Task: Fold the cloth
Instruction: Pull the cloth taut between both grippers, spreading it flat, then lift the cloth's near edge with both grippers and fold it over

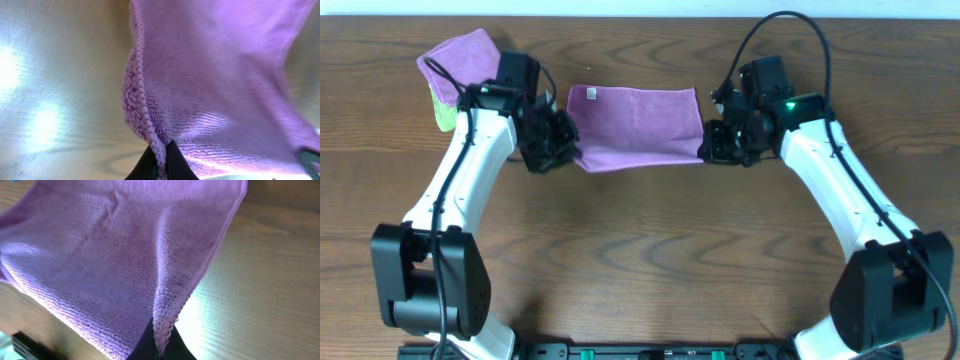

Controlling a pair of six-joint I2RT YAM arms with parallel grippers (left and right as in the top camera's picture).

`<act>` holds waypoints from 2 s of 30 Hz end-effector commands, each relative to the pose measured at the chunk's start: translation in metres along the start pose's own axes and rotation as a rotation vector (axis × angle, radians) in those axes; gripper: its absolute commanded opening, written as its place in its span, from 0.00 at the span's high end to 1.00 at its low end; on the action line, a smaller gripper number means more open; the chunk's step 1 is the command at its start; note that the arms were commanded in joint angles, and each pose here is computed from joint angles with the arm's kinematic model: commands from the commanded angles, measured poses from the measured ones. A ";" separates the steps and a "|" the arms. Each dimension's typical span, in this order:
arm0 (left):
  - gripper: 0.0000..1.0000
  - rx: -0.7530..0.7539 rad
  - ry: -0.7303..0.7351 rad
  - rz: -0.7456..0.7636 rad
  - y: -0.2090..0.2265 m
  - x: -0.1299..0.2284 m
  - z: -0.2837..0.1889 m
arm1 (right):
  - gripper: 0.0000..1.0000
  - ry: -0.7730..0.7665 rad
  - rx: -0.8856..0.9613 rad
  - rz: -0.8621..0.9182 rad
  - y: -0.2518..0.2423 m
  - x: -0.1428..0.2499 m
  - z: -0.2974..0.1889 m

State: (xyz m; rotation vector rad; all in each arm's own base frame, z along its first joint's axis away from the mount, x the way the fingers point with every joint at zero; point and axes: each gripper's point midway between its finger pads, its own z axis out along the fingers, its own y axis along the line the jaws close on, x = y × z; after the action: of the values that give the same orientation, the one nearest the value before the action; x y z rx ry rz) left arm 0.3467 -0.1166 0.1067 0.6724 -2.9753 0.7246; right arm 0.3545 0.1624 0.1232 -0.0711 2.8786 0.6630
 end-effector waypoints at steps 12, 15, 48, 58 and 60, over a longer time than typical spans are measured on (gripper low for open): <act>0.94 -0.133 0.107 -0.054 0.052 0.034 0.023 | 0.98 0.143 0.188 -0.044 -0.026 0.057 0.019; 0.94 -0.107 0.119 -0.057 0.047 0.036 0.023 | 0.99 0.124 0.194 -0.056 -0.027 0.053 0.019; 0.94 0.228 -0.487 -0.121 -0.034 -0.125 0.026 | 0.99 -0.499 0.324 -0.240 -0.038 -0.115 0.054; 0.94 0.247 -0.520 -0.126 -0.031 -0.147 0.053 | 0.99 -0.524 0.344 -0.248 -0.050 -0.126 0.081; 0.94 0.249 -0.523 -0.125 -0.030 -0.149 0.057 | 0.99 -0.526 0.346 -0.256 -0.052 -0.127 0.085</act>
State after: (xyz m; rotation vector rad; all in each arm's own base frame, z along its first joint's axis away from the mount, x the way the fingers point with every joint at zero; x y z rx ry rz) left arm 0.4957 -0.1099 0.0640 1.1799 -3.2729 1.1077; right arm 0.4978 0.1572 0.0611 -0.1608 2.3640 0.1455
